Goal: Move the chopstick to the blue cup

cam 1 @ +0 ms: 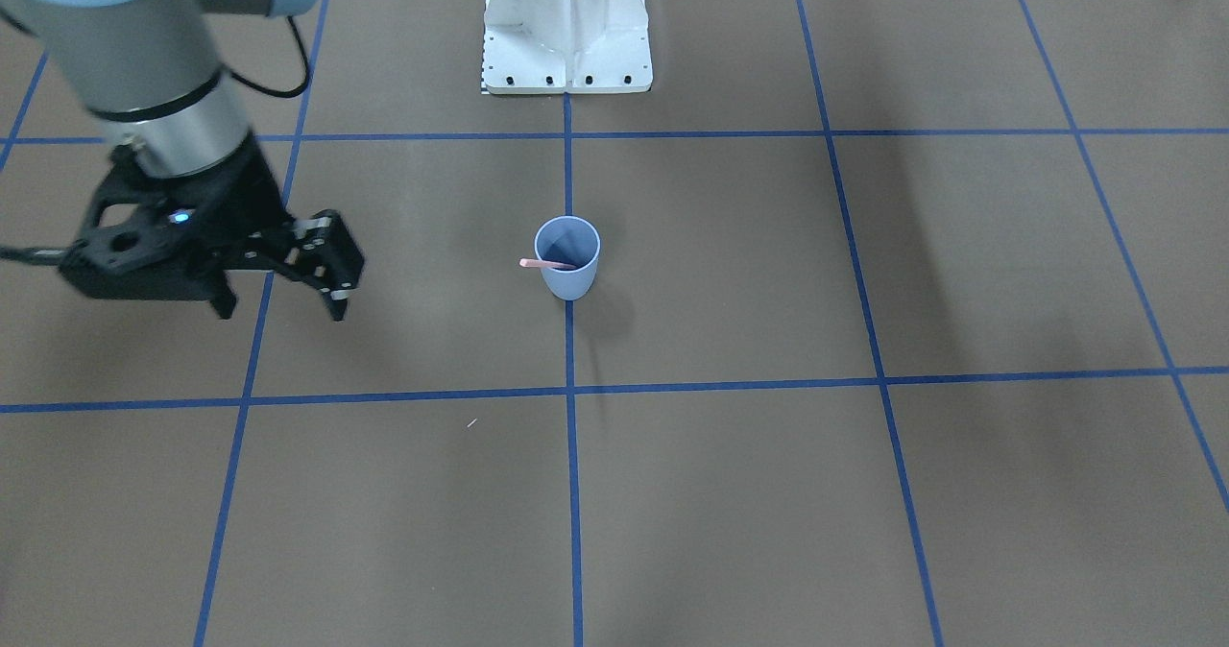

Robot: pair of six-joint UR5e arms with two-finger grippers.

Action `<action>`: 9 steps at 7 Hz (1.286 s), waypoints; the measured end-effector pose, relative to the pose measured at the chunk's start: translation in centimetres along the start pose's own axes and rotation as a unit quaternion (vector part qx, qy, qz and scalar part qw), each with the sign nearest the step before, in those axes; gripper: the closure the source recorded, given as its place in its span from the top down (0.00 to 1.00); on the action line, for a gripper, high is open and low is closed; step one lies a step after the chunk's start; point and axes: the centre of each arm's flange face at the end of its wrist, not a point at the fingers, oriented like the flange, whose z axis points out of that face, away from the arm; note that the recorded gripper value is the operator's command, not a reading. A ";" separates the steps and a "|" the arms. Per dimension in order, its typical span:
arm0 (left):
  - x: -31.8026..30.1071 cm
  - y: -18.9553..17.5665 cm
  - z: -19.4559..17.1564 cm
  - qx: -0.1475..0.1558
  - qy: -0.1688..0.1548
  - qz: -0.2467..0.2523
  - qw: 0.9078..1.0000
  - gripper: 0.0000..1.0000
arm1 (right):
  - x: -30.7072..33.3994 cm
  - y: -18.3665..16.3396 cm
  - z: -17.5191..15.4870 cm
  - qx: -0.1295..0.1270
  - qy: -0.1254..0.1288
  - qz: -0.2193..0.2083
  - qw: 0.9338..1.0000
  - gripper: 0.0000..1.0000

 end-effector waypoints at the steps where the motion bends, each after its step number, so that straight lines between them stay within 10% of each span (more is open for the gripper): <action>1: 0.7 -0.6 -0.7 -0.008 0.001 -0.020 1.000 0.98 | 8.2 -1.1 0.3 -0.015 0.001 -0.037 0.999 1.00; 4: 3.7 -0.9 -3.6 -0.034 0.004 -0.050 0.998 0.98 | 30.8 2.4 1.7 -0.063 0.025 -0.075 0.995 1.00; 9: 4.3 -1.0 -4.2 -0.033 0.004 -0.044 0.998 0.98 | 49.3 17.2 2.5 -0.122 0.062 0.020 0.990 1.00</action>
